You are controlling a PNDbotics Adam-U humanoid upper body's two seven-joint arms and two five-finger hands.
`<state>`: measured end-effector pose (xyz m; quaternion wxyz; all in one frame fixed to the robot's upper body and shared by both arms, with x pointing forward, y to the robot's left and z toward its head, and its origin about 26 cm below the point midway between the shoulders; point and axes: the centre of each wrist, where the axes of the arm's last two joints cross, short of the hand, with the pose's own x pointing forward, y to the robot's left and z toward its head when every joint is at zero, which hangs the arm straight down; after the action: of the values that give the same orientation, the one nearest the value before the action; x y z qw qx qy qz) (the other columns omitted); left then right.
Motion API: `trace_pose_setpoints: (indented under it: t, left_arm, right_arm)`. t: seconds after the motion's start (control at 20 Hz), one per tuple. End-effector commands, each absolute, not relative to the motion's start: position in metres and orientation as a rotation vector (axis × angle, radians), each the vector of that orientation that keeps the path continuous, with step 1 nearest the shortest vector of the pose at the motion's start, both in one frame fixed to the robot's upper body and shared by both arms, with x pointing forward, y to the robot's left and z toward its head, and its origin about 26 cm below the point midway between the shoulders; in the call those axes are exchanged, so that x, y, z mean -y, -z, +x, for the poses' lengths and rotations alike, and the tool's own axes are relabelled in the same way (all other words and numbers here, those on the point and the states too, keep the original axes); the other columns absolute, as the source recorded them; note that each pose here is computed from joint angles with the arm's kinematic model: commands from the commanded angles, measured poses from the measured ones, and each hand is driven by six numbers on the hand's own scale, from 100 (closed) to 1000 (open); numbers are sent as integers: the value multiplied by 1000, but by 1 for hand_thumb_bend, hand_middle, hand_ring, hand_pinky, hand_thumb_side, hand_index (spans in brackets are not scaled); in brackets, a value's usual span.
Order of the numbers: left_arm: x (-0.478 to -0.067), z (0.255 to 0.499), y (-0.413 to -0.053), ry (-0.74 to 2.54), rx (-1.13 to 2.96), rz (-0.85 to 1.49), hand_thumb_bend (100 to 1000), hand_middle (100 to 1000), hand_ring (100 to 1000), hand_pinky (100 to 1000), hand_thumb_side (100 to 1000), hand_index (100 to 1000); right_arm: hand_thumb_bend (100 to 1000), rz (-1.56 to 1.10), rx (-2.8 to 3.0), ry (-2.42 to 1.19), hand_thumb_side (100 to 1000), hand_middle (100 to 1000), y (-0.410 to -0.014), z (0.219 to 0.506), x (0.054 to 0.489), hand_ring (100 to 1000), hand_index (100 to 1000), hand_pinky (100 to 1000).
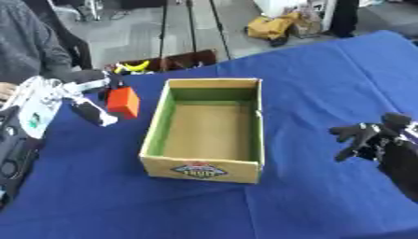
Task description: Pick up objects on the table and place them in the box.
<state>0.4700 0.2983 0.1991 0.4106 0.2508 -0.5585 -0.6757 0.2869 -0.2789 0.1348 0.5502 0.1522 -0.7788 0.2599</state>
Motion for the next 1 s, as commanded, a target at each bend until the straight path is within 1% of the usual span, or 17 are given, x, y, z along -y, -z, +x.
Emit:
trace_pose_setpoints:
  t: [0.05,0.35,0.65,0.9,0.95,1.0]
  left_arm:
    - [-279,471,-224,1741,1477,660,100,540,522,578,212,714]
    - [-232,475,-216,1811,1522,623,100,544,527,582,206,716]
    - [-202,476,-194,1876,1508,601,100,562,543,601,192,734]
    - [-193,476,-175,1927,1464,613,100,602,576,631,104,773]
    - [-193,475,-172,1930,1461,618,166,612,590,635,100,781]
    - [-193,475,-170,1926,1464,621,270,634,607,647,125,798]
  right_arm:
    - [100,365,1853,-642,1000,615,-141,287,279,885,545,606]
    - [100,399,1847,-668,1000,615,-143,289,273,885,545,606]
    - [100,428,1852,-695,1000,615,-147,292,268,886,545,607]
    - [100,435,1858,-699,1000,615,-149,292,266,886,545,607]
    - [100,437,1859,-700,1000,615,-149,293,266,886,545,607]
    - [100,438,1859,-699,1000,615,-149,293,266,886,545,607]
